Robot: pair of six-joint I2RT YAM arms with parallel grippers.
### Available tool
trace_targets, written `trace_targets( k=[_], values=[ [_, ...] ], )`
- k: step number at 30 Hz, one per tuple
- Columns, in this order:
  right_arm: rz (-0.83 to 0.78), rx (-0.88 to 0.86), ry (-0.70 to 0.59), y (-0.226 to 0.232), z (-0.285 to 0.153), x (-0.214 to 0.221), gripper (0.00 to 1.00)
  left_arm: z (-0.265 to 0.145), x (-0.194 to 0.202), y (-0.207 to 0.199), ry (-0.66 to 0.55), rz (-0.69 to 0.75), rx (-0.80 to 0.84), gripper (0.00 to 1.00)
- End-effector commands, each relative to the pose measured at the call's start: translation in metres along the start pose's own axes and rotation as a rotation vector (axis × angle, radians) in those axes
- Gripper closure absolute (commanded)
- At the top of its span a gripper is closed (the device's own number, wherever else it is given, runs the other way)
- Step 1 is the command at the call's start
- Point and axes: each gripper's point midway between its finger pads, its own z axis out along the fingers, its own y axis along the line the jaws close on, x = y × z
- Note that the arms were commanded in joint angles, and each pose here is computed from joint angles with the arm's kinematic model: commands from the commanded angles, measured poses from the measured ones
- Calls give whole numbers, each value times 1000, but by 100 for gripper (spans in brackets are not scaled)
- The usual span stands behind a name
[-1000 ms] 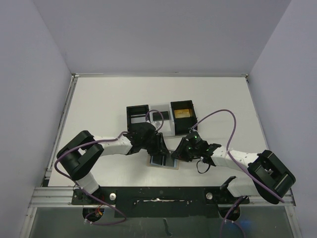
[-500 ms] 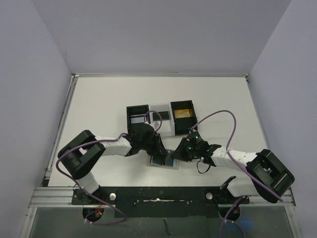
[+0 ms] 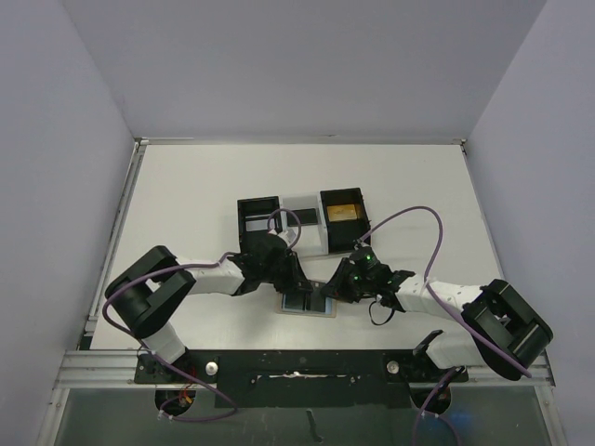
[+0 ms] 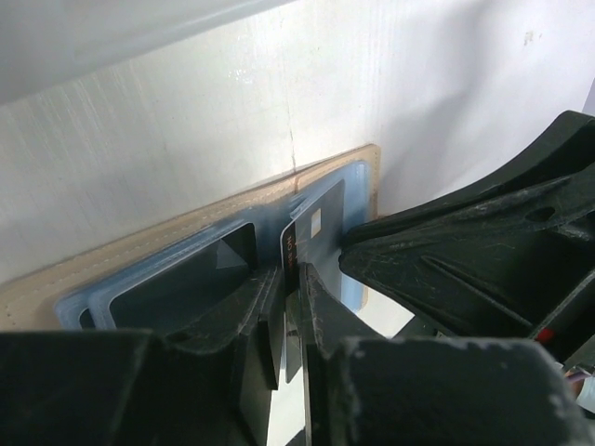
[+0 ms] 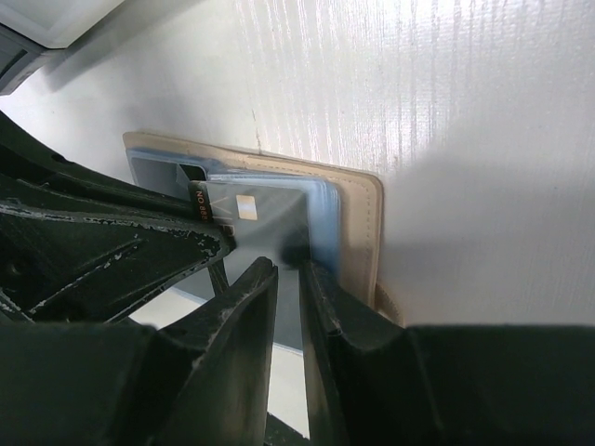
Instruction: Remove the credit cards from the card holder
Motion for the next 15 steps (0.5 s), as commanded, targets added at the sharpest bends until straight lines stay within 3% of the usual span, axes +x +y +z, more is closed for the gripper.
trace_targets(
  k=[1, 5, 15],
  values=[
    [-21, 158, 11, -39, 0, 7, 80, -10, 14, -5, 51, 28, 23, 91],
    [-17, 164, 11, -40, 0, 7, 80, -14, 16, -8, 50, 39, 56, 100],
    [-38, 187, -7, -39, -5, 1, 80, -21, 13, 3, 32, 22, 21, 100]
  ],
)
